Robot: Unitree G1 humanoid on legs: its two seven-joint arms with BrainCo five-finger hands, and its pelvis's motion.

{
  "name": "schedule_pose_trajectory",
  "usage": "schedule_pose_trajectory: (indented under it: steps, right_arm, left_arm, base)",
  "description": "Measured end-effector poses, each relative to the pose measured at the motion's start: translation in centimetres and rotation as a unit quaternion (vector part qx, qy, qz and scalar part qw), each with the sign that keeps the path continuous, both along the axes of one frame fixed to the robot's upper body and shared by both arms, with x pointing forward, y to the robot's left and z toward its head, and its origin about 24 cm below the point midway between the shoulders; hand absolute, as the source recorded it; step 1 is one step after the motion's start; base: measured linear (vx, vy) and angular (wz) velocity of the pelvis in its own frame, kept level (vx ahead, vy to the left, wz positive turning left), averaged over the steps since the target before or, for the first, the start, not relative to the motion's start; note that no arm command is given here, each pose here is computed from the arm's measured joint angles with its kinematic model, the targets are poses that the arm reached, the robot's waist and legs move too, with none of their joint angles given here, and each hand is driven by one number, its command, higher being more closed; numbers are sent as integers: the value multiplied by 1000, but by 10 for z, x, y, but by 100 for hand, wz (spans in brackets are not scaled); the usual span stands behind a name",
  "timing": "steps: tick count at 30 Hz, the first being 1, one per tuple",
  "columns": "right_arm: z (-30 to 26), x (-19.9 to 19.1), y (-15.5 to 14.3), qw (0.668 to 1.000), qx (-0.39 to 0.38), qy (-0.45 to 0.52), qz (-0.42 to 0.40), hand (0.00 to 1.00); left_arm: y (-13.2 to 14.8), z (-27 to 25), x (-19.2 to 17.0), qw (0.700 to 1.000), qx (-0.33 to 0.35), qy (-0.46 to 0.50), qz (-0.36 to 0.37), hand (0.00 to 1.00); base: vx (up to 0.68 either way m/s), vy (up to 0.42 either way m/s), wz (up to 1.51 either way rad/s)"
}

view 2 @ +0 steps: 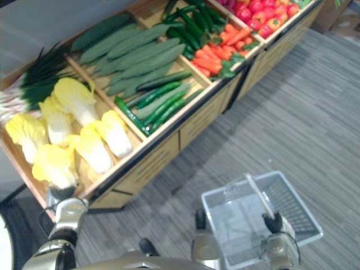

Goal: Pick vegetable in the basket

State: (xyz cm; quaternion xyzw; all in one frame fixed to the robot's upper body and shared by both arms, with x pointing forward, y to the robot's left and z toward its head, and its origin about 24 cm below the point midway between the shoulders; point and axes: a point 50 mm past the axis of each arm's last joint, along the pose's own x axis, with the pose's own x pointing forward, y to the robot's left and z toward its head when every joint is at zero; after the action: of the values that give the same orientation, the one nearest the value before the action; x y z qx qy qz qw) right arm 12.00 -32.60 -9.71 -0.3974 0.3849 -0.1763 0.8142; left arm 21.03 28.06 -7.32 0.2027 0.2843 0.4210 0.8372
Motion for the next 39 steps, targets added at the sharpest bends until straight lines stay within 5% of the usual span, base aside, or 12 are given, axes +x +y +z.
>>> schedule_pose_trajectory:
  steps: [8,25,39]
  right_arm:
    - [-19,-14,22,998,43,20,-39,100]
    - [-27,-29,30,995,57,35,-75,100]
    - [-23,-52,-2,990,36,70,-118,100]
  left_arm:
    - [-21,6,-3,994,-49,-97,29,100]
    - [-65,36,-2,976,-78,-196,-61,100]
    - [-57,134,13,917,11,-392,-79,100]
  base:
    - [-19,-5,16]
    - [-38,-25,14]
    - [-64,-15,15]
